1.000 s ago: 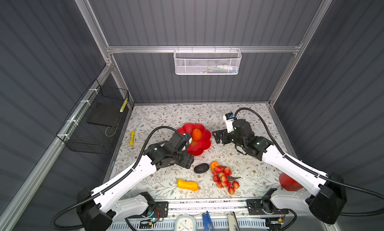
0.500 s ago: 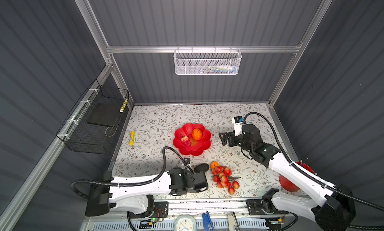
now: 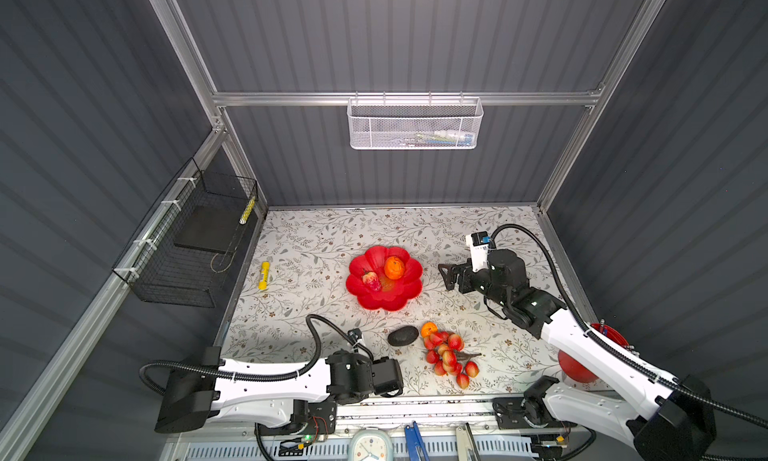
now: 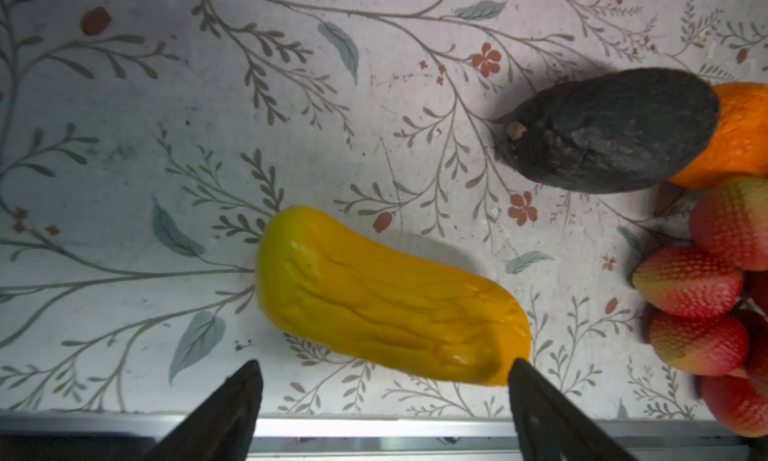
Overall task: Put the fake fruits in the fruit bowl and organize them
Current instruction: 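Release the peach into the bowl while the left gripper reaches for the squash, then grasp the yellow squash with the left gripper and lift it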
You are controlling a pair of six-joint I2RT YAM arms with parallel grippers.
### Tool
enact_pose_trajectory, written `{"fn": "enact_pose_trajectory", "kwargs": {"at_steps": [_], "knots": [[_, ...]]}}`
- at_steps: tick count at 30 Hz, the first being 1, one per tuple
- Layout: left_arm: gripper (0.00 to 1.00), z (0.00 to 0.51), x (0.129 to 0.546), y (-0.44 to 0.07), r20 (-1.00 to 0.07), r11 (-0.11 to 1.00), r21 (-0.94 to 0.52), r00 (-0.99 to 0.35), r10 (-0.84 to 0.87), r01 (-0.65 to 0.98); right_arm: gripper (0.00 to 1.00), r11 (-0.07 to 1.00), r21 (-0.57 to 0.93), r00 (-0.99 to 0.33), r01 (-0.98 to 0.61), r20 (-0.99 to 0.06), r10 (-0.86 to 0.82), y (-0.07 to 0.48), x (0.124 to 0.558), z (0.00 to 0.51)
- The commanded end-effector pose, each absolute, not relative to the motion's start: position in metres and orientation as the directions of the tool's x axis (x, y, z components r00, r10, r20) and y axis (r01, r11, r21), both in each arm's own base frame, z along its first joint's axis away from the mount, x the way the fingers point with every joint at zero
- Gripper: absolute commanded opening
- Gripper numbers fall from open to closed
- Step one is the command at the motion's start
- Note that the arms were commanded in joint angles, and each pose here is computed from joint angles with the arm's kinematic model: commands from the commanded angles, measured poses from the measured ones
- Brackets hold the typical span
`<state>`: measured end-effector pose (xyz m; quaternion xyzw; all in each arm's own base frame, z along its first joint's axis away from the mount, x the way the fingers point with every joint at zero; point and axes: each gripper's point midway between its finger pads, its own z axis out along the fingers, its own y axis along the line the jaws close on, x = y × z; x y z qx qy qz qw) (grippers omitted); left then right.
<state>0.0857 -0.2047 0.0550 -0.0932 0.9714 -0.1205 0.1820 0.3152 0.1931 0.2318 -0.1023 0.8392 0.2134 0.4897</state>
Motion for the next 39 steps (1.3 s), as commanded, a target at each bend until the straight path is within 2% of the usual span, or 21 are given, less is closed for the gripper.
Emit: {"fn": "enact_pose_trajectory", "kwargs": {"at_steps": [1, 10, 18, 21, 28, 32, 34, 39], "knots": [[0.92, 0.052, 0.089, -0.215, -0.332, 0.928, -0.338, -0.902, -0.275, -0.158, 0.99, 0.885, 0.253, -0.491, -0.390, -0.871, 0.032, 0.193, 0.315, 0.231], [0.92, 0.044, 0.104, -0.210, -0.348, 0.902, -0.378, -0.871, -0.347, -0.208, 0.99, 0.884, 0.250, -0.493, -0.395, -0.870, 0.026, 0.193, 0.315, 0.229], [0.89, 0.030, 0.120, -0.213, -0.326, 0.911, -0.346, -0.881, -0.342, -0.225, 0.99, 0.881, 0.252, -0.495, -0.400, -0.868, 0.023, 0.193, 0.314, 0.228], [0.81, 0.030, 0.125, -0.216, -0.333, 0.919, -0.334, -0.885, -0.324, -0.211, 0.99, 0.883, 0.252, -0.498, -0.397, -0.867, 0.024, 0.192, 0.313, 0.226], [0.49, 0.040, 0.130, -0.217, -0.363, 0.928, -0.325, -0.881, -0.302, -0.184, 0.99, 0.877, 0.266, -0.501, -0.400, -0.865, 0.034, 0.194, 0.314, 0.226], [0.34, 0.067, 0.139, -0.215, -0.436, 0.938, -0.324, -0.861, -0.261, -0.120, 0.99, 0.874, 0.274, -0.507, -0.402, -0.861, 0.037, 0.196, 0.315, 0.224], [0.30, 0.094, 0.146, -0.207, -0.495, 0.948, -0.307, -0.836, -0.238, -0.089, 0.99, 0.874, 0.276, -0.507, -0.400, -0.861, 0.040, 0.195, 0.315, 0.226], [0.28, 0.181, 0.174, -0.181, -0.655, 0.963, -0.270, -0.736, -0.172, 0.016, 0.99, 0.874, 0.286, -0.511, -0.392, -0.858, 0.051, 0.194, 0.316, 0.225]]}}
